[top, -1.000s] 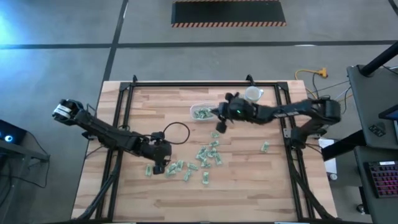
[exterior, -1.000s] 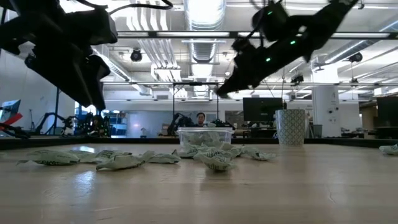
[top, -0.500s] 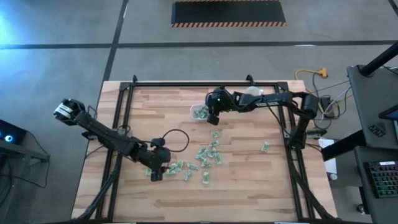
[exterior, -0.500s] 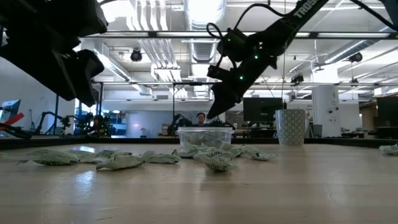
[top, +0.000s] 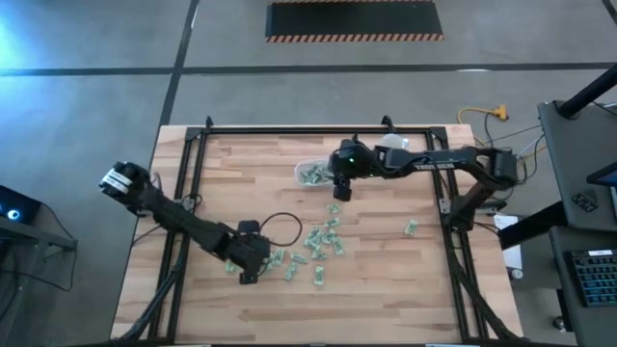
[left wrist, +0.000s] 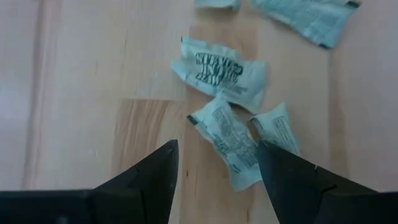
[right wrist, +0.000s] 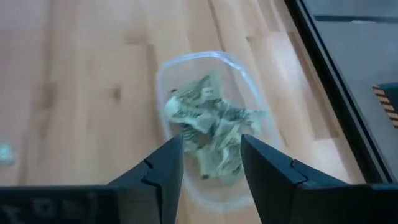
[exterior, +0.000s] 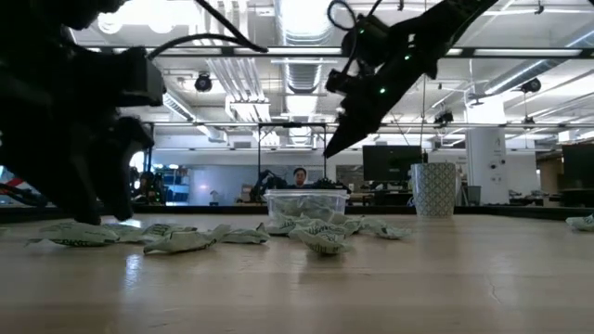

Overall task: Pick and place Stevia / Truvia into bins
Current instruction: Put the stevia packet into the transparent container

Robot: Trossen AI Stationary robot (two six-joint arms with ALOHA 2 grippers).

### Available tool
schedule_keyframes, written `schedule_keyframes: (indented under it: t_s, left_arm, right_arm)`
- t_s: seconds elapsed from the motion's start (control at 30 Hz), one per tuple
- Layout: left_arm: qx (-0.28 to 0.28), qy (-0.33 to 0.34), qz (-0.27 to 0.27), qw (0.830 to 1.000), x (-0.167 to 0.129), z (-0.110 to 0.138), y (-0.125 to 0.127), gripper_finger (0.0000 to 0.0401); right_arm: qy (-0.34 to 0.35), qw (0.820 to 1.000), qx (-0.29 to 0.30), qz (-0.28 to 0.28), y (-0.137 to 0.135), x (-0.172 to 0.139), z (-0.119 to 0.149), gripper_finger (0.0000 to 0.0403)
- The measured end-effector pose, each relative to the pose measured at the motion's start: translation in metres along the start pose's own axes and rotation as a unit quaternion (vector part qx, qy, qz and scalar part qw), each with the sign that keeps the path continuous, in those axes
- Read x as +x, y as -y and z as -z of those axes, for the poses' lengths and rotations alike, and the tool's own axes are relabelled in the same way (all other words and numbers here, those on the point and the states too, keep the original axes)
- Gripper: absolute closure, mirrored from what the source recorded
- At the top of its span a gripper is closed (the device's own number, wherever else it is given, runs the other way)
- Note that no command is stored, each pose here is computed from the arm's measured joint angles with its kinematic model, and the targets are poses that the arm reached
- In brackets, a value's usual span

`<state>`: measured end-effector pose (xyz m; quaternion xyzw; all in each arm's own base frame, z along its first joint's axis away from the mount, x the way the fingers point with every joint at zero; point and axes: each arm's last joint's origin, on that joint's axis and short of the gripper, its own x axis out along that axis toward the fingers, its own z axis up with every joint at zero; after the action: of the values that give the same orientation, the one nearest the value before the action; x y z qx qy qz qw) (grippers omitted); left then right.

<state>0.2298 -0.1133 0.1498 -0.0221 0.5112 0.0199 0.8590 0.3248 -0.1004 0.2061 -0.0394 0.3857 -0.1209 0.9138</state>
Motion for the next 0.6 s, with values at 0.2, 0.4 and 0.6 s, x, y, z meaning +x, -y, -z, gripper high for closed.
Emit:
schedule_keyframes:
  t_s: [0.2, 0.4, 0.6]
  left_arm:
    - [-0.009, -0.012, -0.007, 1.000, 0.006, 0.002, 0.001, 0.0213]
    - [-0.005, -0.014, -0.007, 1.000, 0.007, 0.003, 0.000, 0.0289]
    - [0.027, 0.004, -0.013, 1.000, 0.001, -0.002, 0.000, 0.0392]
  right_arm:
    - [0.015, 1.000, 0.001, -0.017, -0.018, -0.031, 0.016, 0.0269]
    - [0.039, 0.998, 0.013, -0.040, -0.037, -0.063, 0.036, 0.0282]
    - [0.051, 0.996, 0.018, -0.077, -0.060, -0.091, 0.063, 0.0291]
